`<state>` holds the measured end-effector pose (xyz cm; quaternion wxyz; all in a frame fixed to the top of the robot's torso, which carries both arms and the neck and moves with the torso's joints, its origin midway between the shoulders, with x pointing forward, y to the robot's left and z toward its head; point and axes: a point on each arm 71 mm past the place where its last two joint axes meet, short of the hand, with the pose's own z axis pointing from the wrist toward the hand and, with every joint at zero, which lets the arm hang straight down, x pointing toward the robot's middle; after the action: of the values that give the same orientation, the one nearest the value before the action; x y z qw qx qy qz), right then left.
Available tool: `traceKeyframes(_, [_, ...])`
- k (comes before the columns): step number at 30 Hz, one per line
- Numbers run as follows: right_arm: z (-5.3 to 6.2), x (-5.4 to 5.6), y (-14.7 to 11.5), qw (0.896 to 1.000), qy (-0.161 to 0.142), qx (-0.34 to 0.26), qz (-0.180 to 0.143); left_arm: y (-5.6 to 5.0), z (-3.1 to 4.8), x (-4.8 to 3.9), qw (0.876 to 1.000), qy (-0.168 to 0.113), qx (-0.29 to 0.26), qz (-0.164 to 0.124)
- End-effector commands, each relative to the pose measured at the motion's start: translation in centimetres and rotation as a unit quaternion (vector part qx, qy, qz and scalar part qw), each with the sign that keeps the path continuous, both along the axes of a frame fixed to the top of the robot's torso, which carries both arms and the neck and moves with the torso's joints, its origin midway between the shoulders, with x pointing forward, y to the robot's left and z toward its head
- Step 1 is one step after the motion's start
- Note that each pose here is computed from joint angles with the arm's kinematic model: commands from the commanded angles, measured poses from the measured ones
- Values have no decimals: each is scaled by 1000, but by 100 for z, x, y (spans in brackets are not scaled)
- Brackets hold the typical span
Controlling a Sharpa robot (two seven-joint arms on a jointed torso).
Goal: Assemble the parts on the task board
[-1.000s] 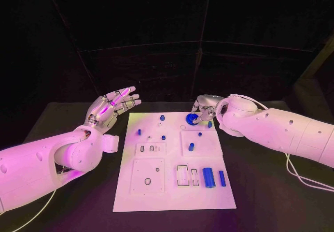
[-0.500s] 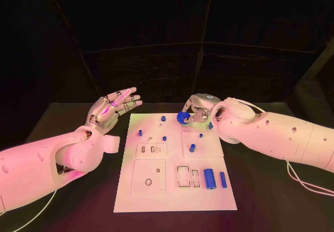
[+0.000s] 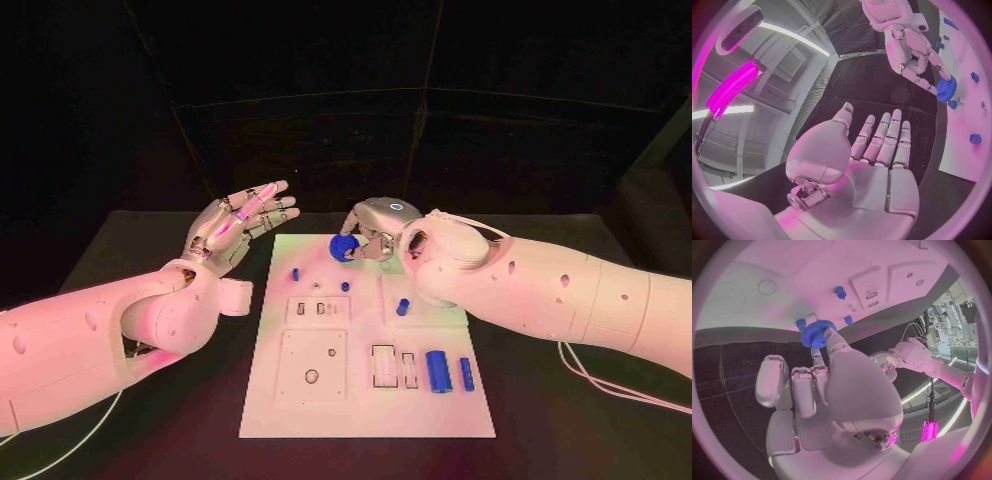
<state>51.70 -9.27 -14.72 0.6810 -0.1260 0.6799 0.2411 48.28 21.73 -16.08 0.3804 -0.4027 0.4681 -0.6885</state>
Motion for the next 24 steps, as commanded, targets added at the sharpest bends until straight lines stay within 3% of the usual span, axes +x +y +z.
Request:
traceKeyframes(1, [-39,22,65,1000,-3,-17,3,-18,19,0,1000,-6,-3,-7])
traceKeyframes(10, [-249,34,214,999,26,-35,6,-27,18,3,1000,-6,-4,-9])
traceKeyframes(24, [-272,79,193,999,14,-29,-19,-24,16,5,1000,-4,-3,-10])
